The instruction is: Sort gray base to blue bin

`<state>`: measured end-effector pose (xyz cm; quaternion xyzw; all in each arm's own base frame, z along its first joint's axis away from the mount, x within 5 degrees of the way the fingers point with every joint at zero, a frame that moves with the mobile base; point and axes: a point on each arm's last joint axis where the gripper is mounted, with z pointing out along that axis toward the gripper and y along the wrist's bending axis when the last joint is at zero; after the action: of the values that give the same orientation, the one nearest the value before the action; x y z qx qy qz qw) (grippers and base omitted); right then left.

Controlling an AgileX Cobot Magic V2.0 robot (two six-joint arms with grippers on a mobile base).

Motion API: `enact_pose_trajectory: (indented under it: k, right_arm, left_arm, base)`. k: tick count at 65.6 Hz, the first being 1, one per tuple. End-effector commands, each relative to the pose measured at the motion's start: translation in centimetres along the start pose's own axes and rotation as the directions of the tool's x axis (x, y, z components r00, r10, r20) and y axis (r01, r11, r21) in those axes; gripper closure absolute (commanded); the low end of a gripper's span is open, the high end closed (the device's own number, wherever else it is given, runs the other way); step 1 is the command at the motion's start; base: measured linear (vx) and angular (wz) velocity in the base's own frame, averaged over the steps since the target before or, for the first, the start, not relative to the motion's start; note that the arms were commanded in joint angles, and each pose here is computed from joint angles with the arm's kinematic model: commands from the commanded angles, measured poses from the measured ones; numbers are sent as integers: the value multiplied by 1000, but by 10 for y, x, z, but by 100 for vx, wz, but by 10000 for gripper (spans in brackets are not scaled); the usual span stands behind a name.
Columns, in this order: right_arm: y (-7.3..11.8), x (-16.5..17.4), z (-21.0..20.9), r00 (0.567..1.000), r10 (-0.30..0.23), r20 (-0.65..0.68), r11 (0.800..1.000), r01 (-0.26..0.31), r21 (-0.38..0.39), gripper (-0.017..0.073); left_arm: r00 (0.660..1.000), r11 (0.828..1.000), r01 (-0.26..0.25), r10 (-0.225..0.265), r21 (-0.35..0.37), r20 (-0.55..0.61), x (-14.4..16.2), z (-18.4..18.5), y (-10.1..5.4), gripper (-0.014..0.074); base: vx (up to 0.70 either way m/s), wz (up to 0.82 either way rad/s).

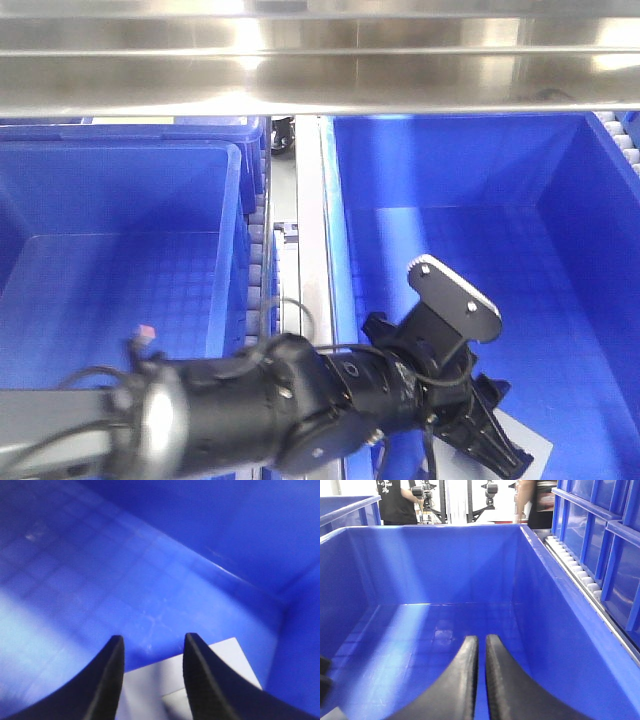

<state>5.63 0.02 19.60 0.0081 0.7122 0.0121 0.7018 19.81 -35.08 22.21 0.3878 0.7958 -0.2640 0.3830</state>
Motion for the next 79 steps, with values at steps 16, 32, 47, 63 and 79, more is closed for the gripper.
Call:
enact_pose_trajectory:
  k: [16, 32, 47, 63, 79]
  right_arm:
    - [0, -7, -1, 997, -13, 81, 1000, 13, 1, 564]
    - [0, -7, -1, 997, -13, 81, 1000, 13, 1, 564]
    - [0, -7, -1, 997, -13, 81, 1000, 13, 1, 564]
    - [0, -7, -1, 997, -13, 81, 1000, 13, 1, 564]
    - [0, -7, -1, 997, -13, 81, 1000, 13, 1, 564]
  left_arm:
    - [986, 999, -16, 12, 27, 164, -41, -92, -8, 601]
    - [974, 999, -36, 29, 28, 226, -22, -171, -4, 601]
    - [960, 999, -28, 17, 37, 281, 21, -228, 2, 601]
    - [926, 998, -29, 7, 51, 376, 71, -275, 10, 601]
    - [897, 998, -26, -5, 64, 441, 105, -304, 15, 600]
  base:
    - [0, 0]
    - [0, 0]
    - [0, 0]
    - [0, 0]
    - [0, 0]
